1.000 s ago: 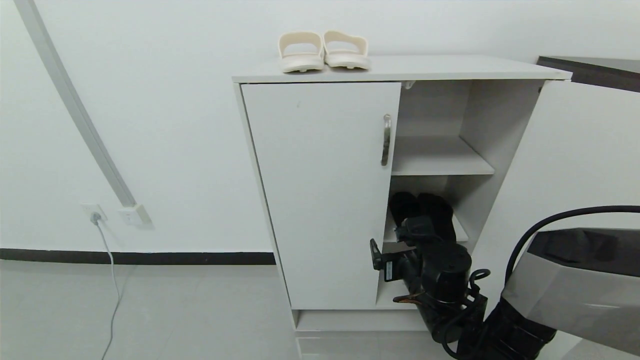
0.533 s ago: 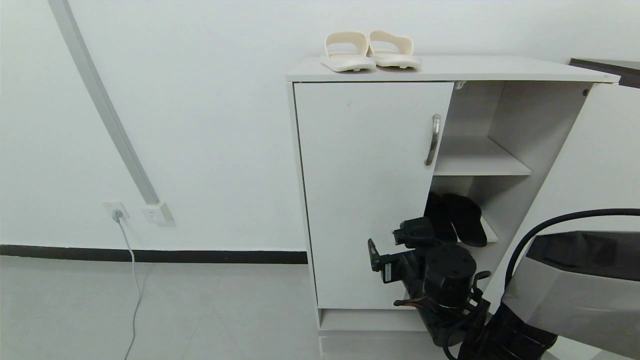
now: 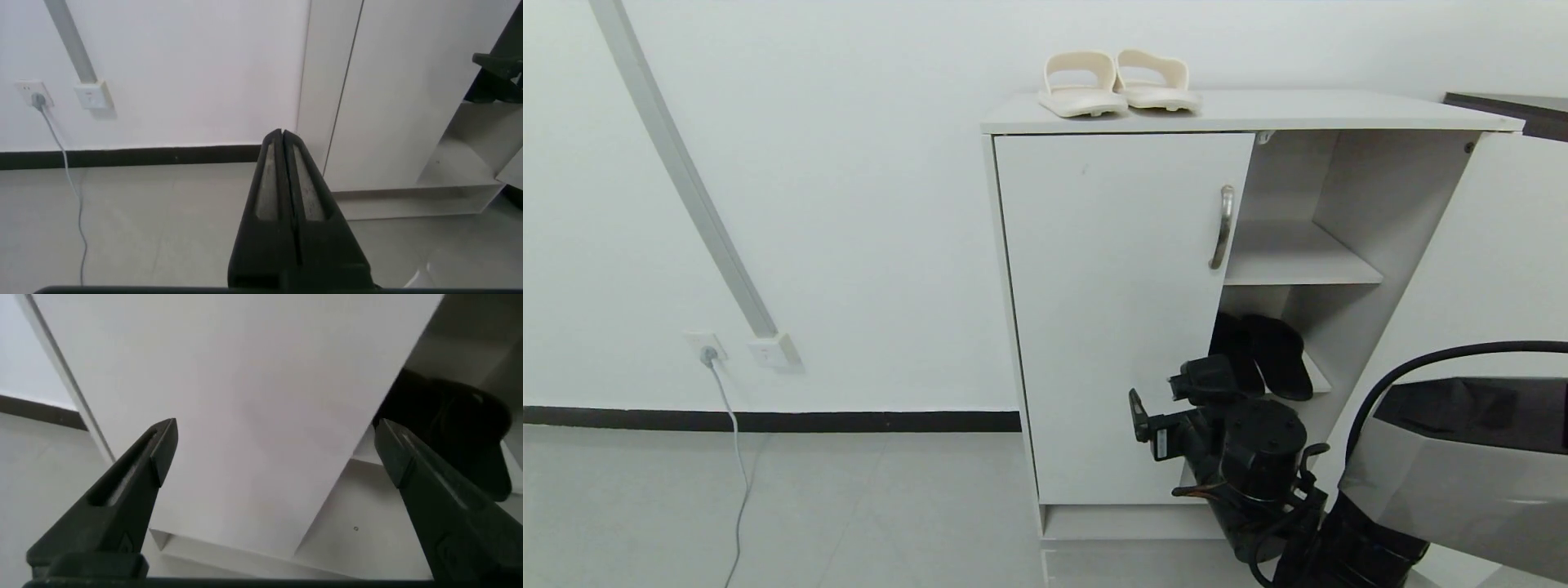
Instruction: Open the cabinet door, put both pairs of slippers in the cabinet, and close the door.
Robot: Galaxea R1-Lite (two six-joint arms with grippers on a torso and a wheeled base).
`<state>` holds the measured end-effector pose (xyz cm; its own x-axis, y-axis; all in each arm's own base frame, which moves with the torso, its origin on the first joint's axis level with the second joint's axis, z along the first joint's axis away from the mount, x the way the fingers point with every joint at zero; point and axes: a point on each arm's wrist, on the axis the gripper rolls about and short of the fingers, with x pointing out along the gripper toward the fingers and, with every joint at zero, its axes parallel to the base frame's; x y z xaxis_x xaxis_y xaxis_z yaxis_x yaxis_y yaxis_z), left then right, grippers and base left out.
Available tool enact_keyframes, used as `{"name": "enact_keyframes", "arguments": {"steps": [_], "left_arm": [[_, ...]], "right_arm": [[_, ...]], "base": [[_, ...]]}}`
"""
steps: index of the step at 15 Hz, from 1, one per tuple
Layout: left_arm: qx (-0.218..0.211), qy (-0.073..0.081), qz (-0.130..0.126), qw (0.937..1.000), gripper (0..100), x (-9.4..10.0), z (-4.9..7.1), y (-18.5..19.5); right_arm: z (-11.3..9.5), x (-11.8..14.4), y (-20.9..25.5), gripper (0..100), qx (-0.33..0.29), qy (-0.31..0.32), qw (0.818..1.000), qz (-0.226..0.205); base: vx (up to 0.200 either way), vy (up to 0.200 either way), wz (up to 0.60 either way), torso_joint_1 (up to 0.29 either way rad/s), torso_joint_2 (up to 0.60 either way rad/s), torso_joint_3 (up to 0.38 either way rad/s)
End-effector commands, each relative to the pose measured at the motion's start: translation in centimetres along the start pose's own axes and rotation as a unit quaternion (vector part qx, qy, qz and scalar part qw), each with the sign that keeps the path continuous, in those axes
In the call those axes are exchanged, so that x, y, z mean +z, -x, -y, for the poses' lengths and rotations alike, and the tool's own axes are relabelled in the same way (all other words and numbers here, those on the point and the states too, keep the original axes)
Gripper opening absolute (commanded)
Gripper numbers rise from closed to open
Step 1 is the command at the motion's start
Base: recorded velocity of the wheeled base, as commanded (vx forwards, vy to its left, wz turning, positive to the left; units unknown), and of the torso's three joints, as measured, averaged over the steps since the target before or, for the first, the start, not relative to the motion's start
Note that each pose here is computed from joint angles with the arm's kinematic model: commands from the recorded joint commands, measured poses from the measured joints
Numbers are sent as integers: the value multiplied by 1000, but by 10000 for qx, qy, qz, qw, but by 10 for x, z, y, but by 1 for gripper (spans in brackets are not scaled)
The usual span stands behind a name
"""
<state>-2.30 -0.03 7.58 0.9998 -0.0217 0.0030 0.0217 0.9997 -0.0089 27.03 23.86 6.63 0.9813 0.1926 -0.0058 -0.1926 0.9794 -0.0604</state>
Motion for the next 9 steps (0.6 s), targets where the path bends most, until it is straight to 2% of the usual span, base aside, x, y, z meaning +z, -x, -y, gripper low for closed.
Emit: {"name": "enact_keyframes", "arguments": {"steps": [1,7,9], "left_arm": [[1,2,-15,10000,0,0,0,0],[1,1,-7,10000,0,0,0,0],[1,1,-7,10000,0,0,0,0]], "right_arm": [[0,-2,0,100,-2,18,10000,-17],[-1,-4,-1,100,-1,30,10000,-36],[-1,-4,-1,100,-8,34,10000,-43]], "base": [[0,0,0,0,0,0],[0,0,0,0,0,0],[0,0,0,10,-168,-224]]}}
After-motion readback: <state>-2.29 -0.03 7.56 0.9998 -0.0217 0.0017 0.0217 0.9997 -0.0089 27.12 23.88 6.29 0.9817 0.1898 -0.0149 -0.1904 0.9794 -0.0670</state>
